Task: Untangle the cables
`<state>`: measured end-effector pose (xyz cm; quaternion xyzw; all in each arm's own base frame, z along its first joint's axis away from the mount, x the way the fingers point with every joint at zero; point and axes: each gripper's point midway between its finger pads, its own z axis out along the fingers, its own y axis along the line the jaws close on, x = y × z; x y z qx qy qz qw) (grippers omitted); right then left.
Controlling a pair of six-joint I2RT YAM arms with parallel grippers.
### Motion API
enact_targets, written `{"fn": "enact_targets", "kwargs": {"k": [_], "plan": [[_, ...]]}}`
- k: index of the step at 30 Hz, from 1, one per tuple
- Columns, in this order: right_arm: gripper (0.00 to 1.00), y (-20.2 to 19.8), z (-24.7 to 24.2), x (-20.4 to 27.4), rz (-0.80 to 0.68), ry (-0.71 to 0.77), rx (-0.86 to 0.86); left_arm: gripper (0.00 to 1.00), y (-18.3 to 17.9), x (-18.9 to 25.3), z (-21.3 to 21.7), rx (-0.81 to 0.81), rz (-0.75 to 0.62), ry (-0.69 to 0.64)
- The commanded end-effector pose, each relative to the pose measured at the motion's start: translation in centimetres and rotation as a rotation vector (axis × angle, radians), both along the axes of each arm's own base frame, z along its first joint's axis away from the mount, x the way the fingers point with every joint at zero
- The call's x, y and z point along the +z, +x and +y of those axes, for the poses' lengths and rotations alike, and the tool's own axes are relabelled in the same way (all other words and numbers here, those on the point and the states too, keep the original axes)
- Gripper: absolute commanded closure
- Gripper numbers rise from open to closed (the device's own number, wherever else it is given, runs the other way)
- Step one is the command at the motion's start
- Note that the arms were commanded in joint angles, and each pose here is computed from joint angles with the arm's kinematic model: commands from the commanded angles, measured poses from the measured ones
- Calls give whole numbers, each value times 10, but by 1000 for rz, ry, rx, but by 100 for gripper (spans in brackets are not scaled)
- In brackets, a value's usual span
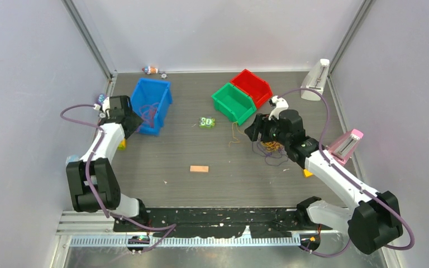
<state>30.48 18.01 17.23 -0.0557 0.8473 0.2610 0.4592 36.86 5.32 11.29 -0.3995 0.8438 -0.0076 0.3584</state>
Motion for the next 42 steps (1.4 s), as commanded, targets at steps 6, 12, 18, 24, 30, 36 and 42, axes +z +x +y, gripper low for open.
{"fn": "enact_targets", "kwargs": {"k": [6,12,18,24,30,36,42], "plan": [[32,6,-4,13,-84,-1,-20,66,20,-5,16,119,-35,7],[33,6,-9,10,-94,-19,-40,100,33,4,19,113,-66,21],[34,9,-9,10,-100,-9,-50,100,66,19,1,37,-132,8],[34,8,-9,5,-85,-11,-49,100,112,18,-9,2,-151,-52],[31,1,-14,1,-76,-25,-58,100,142,23,-18,-65,-112,-76],[15,-6,-27,-2,-21,-58,-112,56,118,66,-31,-142,-186,23],[12,-18,-73,-20,85,-194,-323,35,63,98,-91,-425,-250,23]]}}
